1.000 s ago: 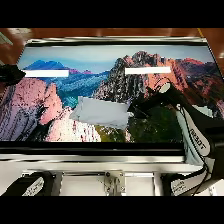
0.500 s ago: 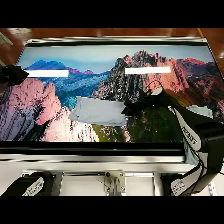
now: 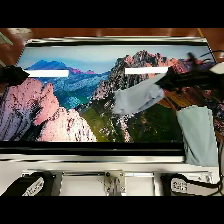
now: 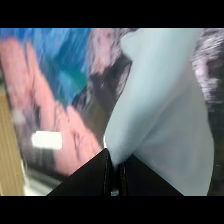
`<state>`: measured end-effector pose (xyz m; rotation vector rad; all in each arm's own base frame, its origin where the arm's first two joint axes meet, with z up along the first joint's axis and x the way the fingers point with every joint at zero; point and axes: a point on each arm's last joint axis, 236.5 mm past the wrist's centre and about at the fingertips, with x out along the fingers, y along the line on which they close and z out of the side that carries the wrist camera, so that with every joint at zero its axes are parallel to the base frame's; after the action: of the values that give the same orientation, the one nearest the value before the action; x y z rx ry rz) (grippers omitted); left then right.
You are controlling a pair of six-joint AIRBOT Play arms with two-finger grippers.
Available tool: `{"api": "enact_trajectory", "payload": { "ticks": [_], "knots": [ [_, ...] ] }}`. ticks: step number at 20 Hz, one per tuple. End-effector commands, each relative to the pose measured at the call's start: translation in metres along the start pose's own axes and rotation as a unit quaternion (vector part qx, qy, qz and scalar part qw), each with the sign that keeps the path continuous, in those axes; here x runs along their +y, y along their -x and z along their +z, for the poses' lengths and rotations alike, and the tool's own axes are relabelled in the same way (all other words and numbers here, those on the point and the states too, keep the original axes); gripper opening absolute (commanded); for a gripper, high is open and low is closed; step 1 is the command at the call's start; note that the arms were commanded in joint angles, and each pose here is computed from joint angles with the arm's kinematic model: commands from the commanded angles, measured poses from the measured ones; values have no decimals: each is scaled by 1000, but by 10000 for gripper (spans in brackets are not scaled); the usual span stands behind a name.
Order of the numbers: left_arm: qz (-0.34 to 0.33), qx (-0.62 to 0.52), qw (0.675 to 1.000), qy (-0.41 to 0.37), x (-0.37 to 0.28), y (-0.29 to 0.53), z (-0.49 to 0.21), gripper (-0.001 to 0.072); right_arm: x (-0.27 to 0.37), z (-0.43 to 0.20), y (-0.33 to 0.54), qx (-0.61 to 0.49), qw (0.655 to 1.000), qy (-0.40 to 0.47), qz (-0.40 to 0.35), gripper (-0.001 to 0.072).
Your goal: Fold the shirts.
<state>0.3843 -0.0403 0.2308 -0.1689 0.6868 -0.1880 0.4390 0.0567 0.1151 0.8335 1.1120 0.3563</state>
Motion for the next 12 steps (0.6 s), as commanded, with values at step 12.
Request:
{"api": "enact_trajectory", "payload": {
  "ticks": [12],
  "knots": [
    [-3,27,999,-20,-1,0,-13,38,-193,-62,270,-162,888,-228,-366,60]
  ]
}}
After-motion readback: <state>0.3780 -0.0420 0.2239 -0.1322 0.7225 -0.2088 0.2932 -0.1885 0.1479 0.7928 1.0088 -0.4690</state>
